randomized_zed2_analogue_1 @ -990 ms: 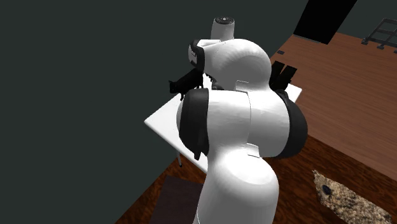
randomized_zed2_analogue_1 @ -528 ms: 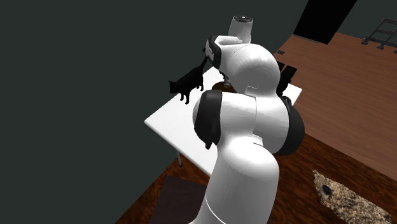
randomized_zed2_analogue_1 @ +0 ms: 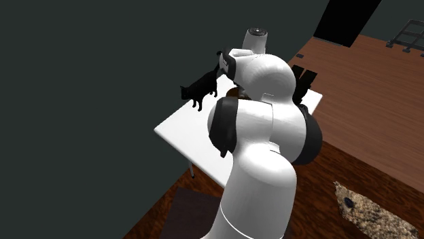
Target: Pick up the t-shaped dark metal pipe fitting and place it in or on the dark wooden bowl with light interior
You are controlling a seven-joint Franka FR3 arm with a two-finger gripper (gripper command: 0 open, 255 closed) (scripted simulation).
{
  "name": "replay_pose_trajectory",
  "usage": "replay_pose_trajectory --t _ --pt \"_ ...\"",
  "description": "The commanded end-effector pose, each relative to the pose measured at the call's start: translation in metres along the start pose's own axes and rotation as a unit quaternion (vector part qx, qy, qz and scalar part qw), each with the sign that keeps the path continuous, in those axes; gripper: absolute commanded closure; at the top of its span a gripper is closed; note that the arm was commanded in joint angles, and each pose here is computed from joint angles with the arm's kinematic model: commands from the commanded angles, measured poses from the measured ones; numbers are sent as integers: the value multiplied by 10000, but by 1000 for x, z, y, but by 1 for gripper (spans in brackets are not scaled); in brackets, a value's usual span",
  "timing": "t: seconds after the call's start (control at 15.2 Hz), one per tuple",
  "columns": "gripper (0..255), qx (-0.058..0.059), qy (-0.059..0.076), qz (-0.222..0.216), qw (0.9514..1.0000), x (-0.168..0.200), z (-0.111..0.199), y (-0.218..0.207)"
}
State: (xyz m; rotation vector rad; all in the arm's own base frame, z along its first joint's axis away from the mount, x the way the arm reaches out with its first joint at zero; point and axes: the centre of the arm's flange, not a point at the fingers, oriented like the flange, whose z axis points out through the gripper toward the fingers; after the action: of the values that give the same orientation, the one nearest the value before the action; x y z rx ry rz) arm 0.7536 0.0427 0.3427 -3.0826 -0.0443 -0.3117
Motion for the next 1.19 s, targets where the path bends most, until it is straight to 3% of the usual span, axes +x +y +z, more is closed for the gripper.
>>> replay_pose_trajectory --t 0.0,0.2,0.73,0.79,1.12 --pt "255 0 4 0 10000 -1 10 2" --pt "255 0 4 0 10000 -5 28 2" --pt "255 0 4 0 10000 -5 28 2" --pt "0 0 4 0 10000 -5 28 2" --pt "0 0 4 0 10000 -5 28 2"
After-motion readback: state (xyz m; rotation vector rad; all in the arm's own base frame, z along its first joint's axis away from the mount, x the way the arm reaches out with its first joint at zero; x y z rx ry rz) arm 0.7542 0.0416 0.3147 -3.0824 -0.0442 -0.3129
